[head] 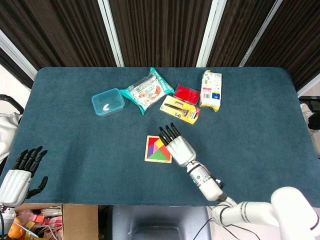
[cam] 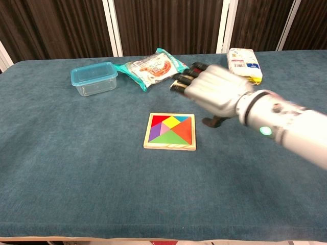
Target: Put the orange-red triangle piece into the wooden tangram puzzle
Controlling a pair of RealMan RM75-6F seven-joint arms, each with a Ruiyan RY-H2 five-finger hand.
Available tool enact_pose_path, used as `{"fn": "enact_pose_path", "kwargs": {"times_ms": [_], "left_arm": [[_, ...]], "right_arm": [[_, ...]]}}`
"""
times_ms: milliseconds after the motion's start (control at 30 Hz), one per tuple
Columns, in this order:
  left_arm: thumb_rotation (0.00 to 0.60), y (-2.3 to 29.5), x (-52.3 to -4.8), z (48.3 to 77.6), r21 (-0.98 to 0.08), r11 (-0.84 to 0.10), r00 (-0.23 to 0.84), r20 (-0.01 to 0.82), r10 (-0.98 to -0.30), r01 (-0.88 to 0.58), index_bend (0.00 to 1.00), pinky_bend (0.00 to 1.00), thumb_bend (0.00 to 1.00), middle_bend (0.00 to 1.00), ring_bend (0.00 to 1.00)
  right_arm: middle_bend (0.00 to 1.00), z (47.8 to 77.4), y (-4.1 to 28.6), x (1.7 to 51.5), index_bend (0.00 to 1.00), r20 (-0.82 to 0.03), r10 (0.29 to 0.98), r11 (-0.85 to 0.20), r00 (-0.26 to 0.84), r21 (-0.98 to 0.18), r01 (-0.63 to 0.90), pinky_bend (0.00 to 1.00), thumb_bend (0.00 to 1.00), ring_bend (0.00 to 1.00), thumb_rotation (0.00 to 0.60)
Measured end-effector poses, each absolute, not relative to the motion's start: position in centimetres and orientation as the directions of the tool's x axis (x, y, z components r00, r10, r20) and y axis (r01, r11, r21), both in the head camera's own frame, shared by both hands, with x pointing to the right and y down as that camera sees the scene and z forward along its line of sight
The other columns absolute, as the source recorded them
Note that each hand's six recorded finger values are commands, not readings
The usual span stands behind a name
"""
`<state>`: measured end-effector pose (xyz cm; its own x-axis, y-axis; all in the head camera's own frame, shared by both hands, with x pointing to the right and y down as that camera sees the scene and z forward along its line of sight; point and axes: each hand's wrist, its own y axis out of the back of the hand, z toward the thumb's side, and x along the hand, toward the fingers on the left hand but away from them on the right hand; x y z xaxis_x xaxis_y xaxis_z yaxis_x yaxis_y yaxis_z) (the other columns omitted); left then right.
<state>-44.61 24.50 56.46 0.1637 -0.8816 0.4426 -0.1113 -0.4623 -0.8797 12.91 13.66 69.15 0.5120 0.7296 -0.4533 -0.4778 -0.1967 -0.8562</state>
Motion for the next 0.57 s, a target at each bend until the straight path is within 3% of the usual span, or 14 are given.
{"fn": "enact_pose_path", "kwargs": {"times_ms": [67,167,300,567], "left_arm": [[0.600,24.5,-44.7,56.4,-0.883,-0.456,0.162,0.437,-0.885,-0.109,0.00,0.06,0.45,0.00,0.00],[0.600,24.5,-44.6,56.4,-0.889,-0.447,0.164,0.429,-0.888,-0.101,0.00,0.06,0.45,0.00,0.00],[0.600,24.7,-44.1,56.6,-0.891,-0.447,0.172,0.429,-0.887,-0.078,0.00,0.06,0.45,0.00,0.00],[0.600,25.4,-42.4,57.0,-0.889,-0.455,0.222,0.436,-0.872,-0.043,0.00,0.05,0.45,0.00,0.00]], "right_arm": [[0.00,67.5,14.1,15.2,0.00,-0.429,0.759,-0.211,0.490,-0.874,-0.438,0.00,0.26,0.00,0.600],[0.00,64.3,15.5,20.3,0.00,-0.407,0.813,-0.246,0.416,-0.888,-0.387,0.00,0.23,0.00,0.600],[0.00,60.2,18.3,28.0,0.00,-0.383,0.889,-0.315,0.253,-0.910,-0.271,0.00,0.22,0.00,0.600],[0.00,57.0,22.5,37.9,0.00,-0.352,0.936,-0.351,0.021,-0.936,-0.021,0.00,0.21,0.00,0.600]]}}
